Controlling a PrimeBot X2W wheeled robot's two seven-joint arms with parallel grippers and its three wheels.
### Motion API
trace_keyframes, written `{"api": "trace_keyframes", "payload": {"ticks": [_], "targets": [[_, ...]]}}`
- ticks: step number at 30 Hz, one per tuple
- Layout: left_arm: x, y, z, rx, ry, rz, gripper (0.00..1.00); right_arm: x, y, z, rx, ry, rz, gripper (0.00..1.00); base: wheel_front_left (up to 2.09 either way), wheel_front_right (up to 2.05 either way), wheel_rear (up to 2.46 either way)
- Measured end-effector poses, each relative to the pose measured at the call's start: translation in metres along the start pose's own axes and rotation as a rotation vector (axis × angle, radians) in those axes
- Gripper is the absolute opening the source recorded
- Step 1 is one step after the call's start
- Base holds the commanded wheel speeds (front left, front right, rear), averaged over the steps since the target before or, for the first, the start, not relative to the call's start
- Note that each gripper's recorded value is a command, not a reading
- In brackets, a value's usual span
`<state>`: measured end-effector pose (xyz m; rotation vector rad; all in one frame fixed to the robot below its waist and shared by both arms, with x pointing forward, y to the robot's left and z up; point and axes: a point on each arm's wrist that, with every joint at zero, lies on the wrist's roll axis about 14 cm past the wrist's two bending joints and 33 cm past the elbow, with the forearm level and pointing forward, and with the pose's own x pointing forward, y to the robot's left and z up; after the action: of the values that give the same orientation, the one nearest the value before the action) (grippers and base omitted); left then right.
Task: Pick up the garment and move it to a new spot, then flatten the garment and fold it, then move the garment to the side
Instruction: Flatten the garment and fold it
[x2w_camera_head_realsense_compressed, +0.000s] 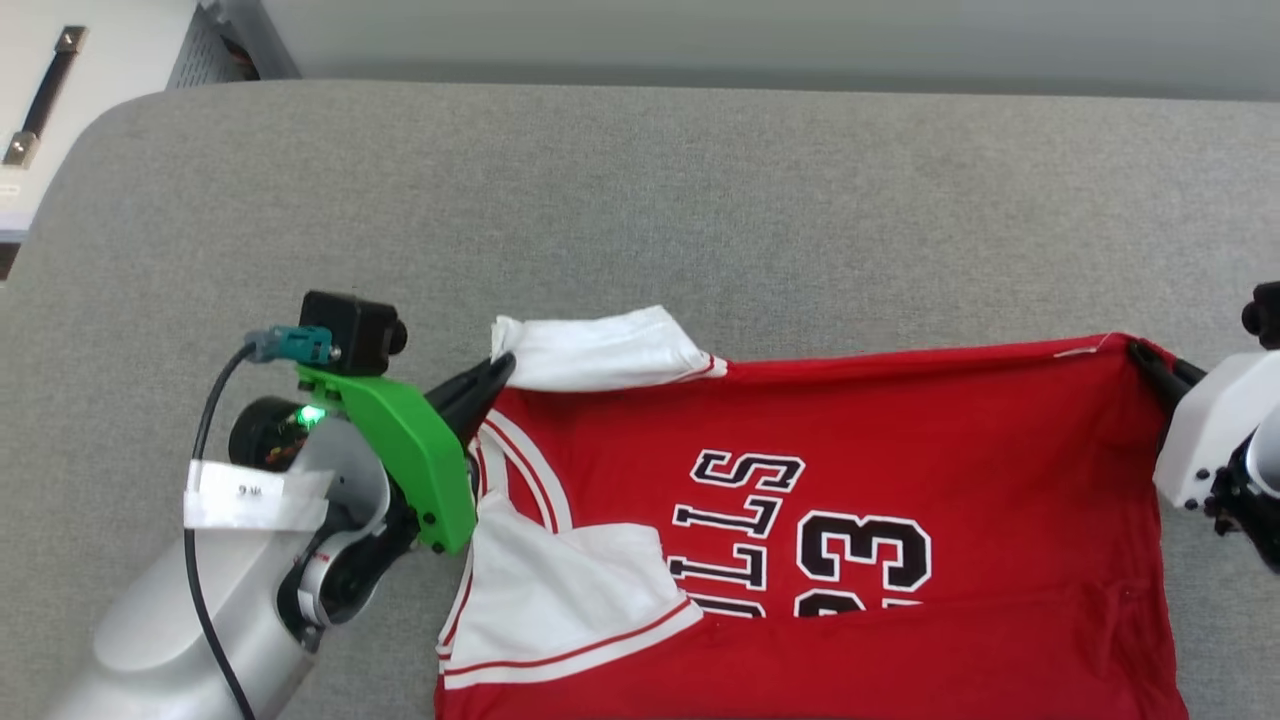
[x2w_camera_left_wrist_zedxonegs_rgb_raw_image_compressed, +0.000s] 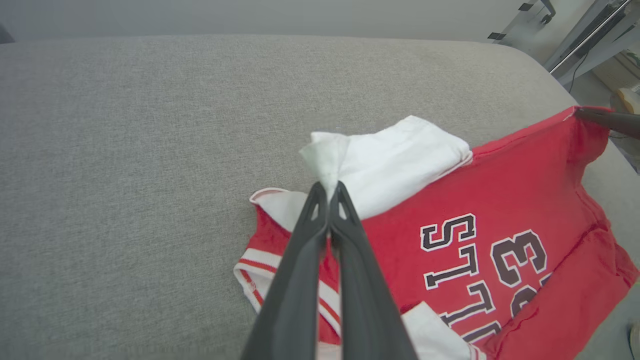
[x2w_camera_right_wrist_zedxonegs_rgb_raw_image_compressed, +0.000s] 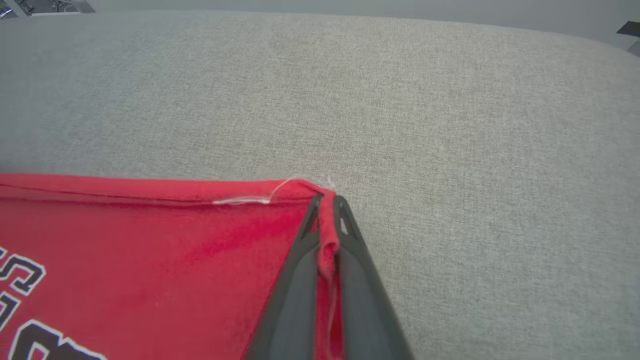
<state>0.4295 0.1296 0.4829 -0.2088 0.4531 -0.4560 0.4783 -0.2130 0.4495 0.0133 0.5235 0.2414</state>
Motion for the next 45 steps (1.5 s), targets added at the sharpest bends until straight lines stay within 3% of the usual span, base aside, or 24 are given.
{"api": "trace_keyframes", "payload": {"ticks": [8,22,37,38,39,40,45], "targets": [[-0.046,-0.016,-0.04,-0.088,0.035,0.021,0.0,-0.051,0.008,-0.017,0.071,-0.085,0.015,0.0,0.0,0.0,0.0],[-0.071,-0.022,-0.102,-0.151,0.162,0.05,0.0,-0.088,0.02,-0.066,0.151,-0.017,0.042,0.0,0.0,0.0,0.0],[-0.075,-0.008,-0.156,-0.166,0.319,0.091,0.0,-0.088,0.028,-0.11,0.026,0.149,0.076,0.0,0.0,0.0,0.0],[-0.074,-0.009,-0.158,-0.169,0.325,0.089,0.07,-0.087,0.028,-0.112,0.026,0.156,0.077,0.01,0.0,0.0,0.0],[-0.073,-0.01,-0.159,-0.175,0.328,0.086,0.76,-0.086,0.028,-0.114,0.027,0.165,0.076,0.62,0.0,0.0,0.0],[-0.072,-0.011,-0.161,-0.187,0.331,0.082,1.0,-0.085,0.028,-0.116,0.032,0.171,0.075,1.0,0.0,0.0,0.0],[-0.068,-0.015,-0.162,-0.195,0.326,0.069,1.0,-0.083,0.03,-0.118,0.035,0.183,0.084,1.0,0.0,0.0,0.0]]}}
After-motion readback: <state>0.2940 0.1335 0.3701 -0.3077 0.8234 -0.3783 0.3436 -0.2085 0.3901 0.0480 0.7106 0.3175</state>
